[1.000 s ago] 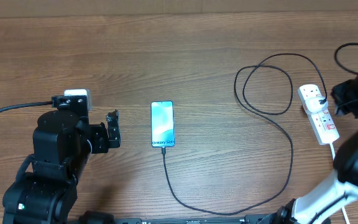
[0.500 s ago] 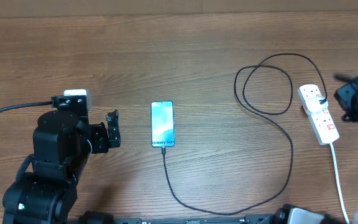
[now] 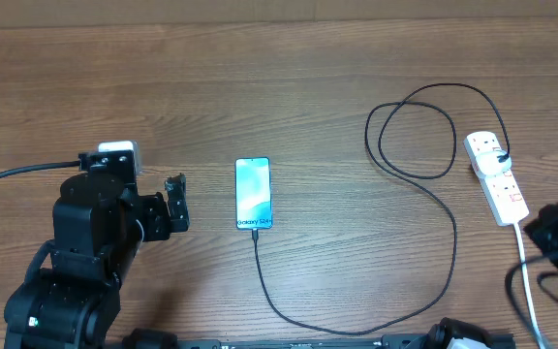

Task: Plug charger to phone and switch on socket
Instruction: 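Lift the right gripper off the power strip and pull it back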

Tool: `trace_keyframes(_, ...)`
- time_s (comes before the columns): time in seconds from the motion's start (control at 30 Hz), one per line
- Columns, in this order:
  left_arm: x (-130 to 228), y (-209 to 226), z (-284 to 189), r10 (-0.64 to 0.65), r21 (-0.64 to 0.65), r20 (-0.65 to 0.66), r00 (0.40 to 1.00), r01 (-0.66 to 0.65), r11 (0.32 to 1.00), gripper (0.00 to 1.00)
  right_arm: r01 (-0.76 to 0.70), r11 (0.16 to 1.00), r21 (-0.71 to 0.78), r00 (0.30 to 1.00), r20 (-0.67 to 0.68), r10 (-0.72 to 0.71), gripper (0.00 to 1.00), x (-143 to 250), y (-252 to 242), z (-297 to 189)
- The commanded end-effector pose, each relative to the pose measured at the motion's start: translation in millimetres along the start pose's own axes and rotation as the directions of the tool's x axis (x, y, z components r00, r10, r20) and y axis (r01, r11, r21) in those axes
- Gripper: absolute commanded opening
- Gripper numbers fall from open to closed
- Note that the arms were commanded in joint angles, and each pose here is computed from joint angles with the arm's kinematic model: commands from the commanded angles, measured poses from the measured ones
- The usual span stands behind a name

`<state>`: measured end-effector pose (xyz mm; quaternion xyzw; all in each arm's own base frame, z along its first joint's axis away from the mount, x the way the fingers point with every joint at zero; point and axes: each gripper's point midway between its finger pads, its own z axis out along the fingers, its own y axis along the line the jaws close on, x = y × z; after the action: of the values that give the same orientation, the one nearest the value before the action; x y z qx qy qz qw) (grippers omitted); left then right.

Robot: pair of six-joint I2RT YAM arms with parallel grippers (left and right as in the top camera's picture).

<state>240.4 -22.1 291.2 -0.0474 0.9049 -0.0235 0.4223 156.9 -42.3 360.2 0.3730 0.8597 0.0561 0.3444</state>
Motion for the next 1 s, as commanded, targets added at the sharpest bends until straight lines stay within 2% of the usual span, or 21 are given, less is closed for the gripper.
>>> trace_keyframes(0.0, -2.1, 3.2, -5.3, -0.012, -0.016, 0.019, 1.000, 0.012, 1.000, 0.99, 0.058, 0.995, -0.083, 0.998, 0.031, -0.055, 0.04, 8.0, 8.9, -17.6)
trace_keyframes(0.2, -1.4, 3.7, -5.3, -0.070, -0.018, 0.017, 0.997, 0.070, 0.997, 1.00, 0.252, 0.952, -0.175, 0.967, 0.062, -0.245, 0.04, 24.1, 18.5, -33.7)
trace_keyframes(0.3, -2.3, 5.1, -5.3, -0.072, -0.026, 0.022, 0.997, 0.073, 0.997, 1.00, 0.306, 0.929, -0.208, 0.952, 0.076, -0.296, 0.04, 29.7, 21.0, -39.5)
trace_keyframes(0.97, -4.8, 6.1, -5.3, -0.081, -0.032, 0.034, 0.996, 0.082, 0.996, 1.00, 0.310, 0.936, -0.168, 0.951, 0.036, -0.308, 0.04, 76.0, -19.7, -18.5)
